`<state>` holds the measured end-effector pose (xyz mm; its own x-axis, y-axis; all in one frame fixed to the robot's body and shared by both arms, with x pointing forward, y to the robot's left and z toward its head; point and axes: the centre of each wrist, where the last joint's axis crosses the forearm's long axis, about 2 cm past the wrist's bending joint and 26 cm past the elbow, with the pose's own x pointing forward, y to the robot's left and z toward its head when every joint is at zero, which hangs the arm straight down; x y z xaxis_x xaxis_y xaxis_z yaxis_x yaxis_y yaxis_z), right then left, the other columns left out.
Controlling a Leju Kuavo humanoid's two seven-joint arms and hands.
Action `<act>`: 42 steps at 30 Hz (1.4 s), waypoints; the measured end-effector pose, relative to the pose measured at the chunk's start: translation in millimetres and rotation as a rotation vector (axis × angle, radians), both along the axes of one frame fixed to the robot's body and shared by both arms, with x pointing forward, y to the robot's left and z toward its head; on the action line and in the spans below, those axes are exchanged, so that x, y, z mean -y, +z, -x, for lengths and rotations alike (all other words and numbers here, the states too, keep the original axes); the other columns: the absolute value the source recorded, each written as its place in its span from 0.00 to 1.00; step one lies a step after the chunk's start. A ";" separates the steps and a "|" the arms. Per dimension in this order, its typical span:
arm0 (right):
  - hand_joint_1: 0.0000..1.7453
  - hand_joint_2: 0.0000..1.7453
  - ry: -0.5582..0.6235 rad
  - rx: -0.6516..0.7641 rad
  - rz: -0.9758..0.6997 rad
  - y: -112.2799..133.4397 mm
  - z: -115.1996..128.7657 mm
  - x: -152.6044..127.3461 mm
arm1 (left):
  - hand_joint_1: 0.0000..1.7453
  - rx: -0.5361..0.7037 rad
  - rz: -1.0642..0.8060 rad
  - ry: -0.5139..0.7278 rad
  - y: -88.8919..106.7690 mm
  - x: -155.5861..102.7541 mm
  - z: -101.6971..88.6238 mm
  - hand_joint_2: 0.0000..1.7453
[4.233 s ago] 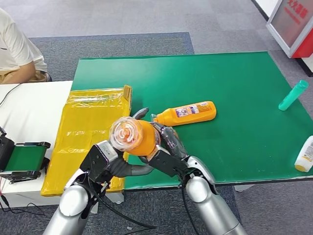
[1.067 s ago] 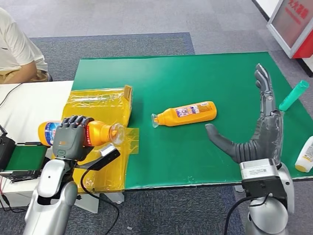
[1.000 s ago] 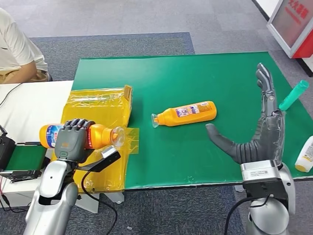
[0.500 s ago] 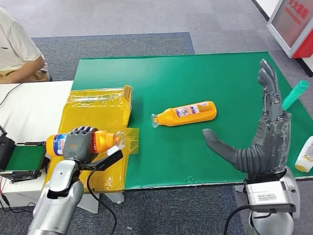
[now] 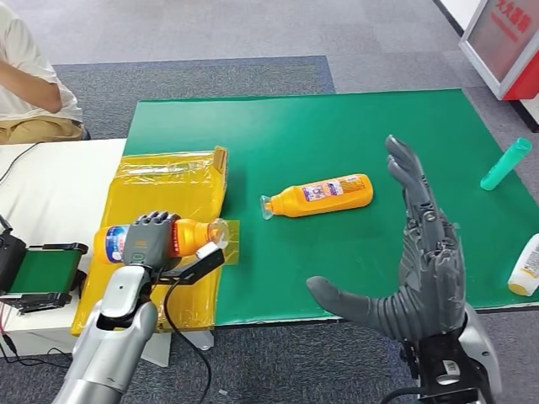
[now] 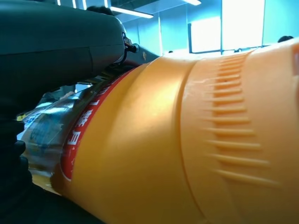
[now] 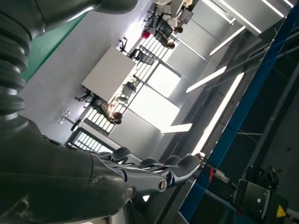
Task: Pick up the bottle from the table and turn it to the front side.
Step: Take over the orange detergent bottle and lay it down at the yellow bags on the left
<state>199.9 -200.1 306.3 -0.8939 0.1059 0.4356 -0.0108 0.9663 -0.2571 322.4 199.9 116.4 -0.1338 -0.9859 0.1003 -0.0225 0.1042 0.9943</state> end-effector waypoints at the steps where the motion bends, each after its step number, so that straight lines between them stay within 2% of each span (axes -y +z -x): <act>1: 0.00 1.00 0.007 0.001 0.000 -0.3 0.8 -0.9 | 1.00 0.002 -0.005 0.001 1.1 1.7 -1.5 1.00; 7: 0.00 1.00 0.033 0.017 0.004 -0.3 5.3 -2.4 | 1.00 0.007 -0.038 0.025 3.8 2.8 -10.7 1.00; 17: 0.00 1.00 0.030 0.017 0.016 -3.0 12.6 0.9 | 1.00 -0.008 -0.106 0.072 -7.5 -26.0 -14.5 1.00; 18: 0.00 1.00 0.030 0.017 0.017 -3.1 13.0 1.2 | 0.94 -0.010 -0.110 0.078 -8.2 -28.0 -14.5 1.00; 21: 0.00 1.00 0.029 0.021 0.017 -2.7 13.9 2.0 | 0.19 -0.014 -0.120 0.094 -10.0 -34.5 -14.8 1.00; 22: 0.00 1.00 0.029 0.024 0.017 -2.5 14.2 2.1 | 0.00 -0.015 -0.121 0.097 -10.4 -36.8 -15.0 1.00; 29: 0.00 1.00 0.029 0.033 0.019 -1.9 14.7 2.6 | 0.00 0.008 -0.114 0.103 -10.7 -46.6 -16.3 1.00; 42: 0.00 1.00 0.027 0.036 0.023 -1.7 14.5 2.8 | 0.00 0.050 -0.095 0.079 -7.6 -48.4 -17.8 1.00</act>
<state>185.4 -202.8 304.6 -0.9117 0.0913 0.4007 -0.0271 0.9595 -0.2803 340.1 248.4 108.8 -0.0574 -0.9983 0.0008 -0.0766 0.0052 0.9971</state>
